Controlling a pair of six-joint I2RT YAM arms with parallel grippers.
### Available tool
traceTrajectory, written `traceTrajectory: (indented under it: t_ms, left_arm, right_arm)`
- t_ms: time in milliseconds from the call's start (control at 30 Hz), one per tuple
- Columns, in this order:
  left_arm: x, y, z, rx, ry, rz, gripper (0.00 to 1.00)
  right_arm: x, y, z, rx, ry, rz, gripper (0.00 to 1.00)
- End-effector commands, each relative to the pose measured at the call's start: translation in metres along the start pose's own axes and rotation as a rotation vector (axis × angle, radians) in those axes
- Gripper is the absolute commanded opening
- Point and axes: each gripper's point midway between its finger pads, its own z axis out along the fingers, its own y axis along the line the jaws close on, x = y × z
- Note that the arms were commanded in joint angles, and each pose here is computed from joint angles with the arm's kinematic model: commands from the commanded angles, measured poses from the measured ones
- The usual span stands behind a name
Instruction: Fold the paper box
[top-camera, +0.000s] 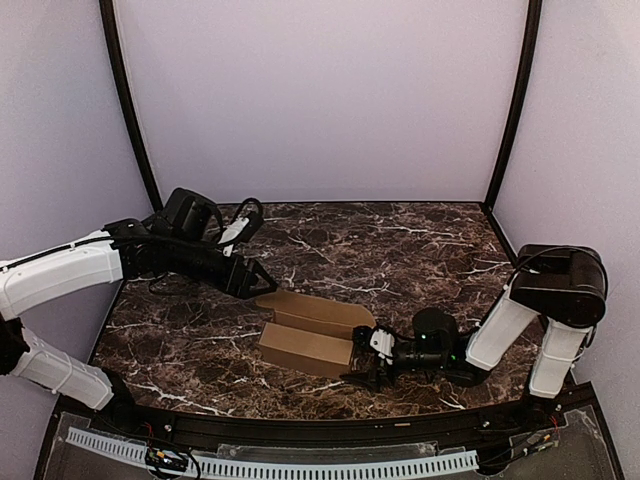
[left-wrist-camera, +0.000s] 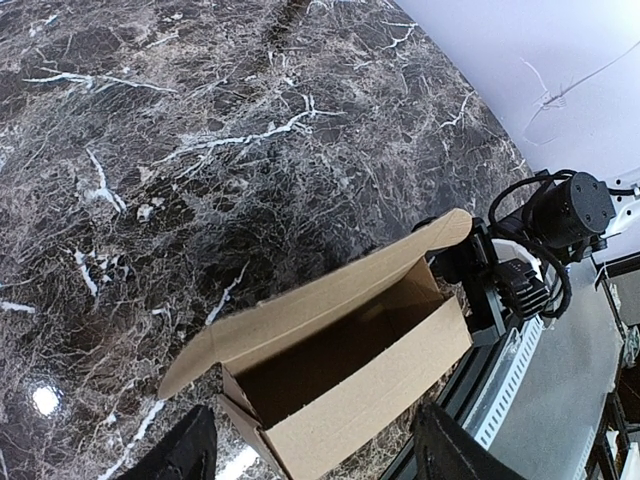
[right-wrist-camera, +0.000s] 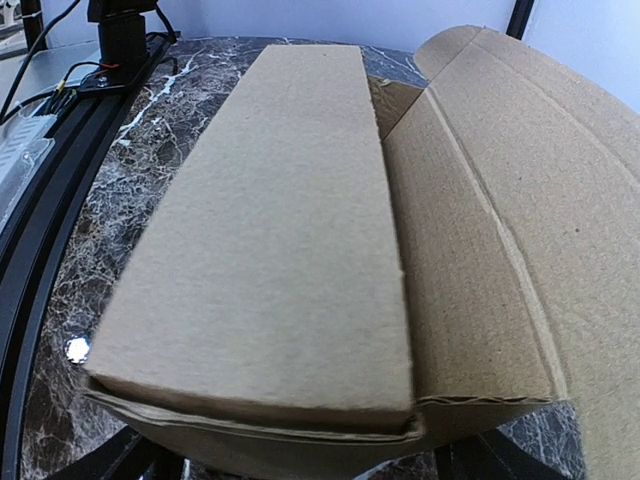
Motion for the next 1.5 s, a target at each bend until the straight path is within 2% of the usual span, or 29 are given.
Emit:
traceTrajectory:
  t_ms: [0, 100, 367, 700, 867, 1033, 1267, 1467]
  left_arm:
    - [0.002, -0.002, -0.004, -0.001, -0.006, 0.017, 0.67]
    - [-0.001, -0.003, -0.007, -0.007, -0.004, 0.028, 0.67]
    - [-0.009, -0.003, -0.018, -0.056, 0.016, 0.086, 0.66]
    - [-0.009, -0.007, -0.023, -0.058, 0.082, 0.122, 0.67]
    - [0.005, 0.002, -0.024, -0.096, 0.103, 0.002, 0.6]
    - [0.015, -0.009, -0.029, -0.03, 0.084, -0.133, 0.55]
    - [0.028, -0.014, -0.03, 0.015, 0.078, -0.274, 0.39]
    - [0.041, -0.013, -0.026, 0.037, 0.091, -0.351, 0.36]
  right_arm:
    - [-0.014, -0.007, 0.0, 0.02, -0.046, -0.025, 0.76]
    - [-0.015, -0.005, 0.001, 0.01, -0.05, -0.039, 0.58]
    - [-0.026, 0.0, -0.003, -0.018, -0.08, -0.093, 0.29]
    - [-0.049, 0.021, -0.02, -0.14, -0.107, -0.178, 0.19]
    - [-0.056, 0.02, -0.031, -0.128, -0.091, -0.191, 0.18]
    - [-0.056, 0.018, -0.035, -0.11, -0.066, -0.21, 0.18]
    - [-0.053, 0.009, -0.033, -0.067, -0.027, -0.212, 0.17]
    - [-0.053, 0.004, -0.03, -0.046, -0.021, -0.203, 0.15]
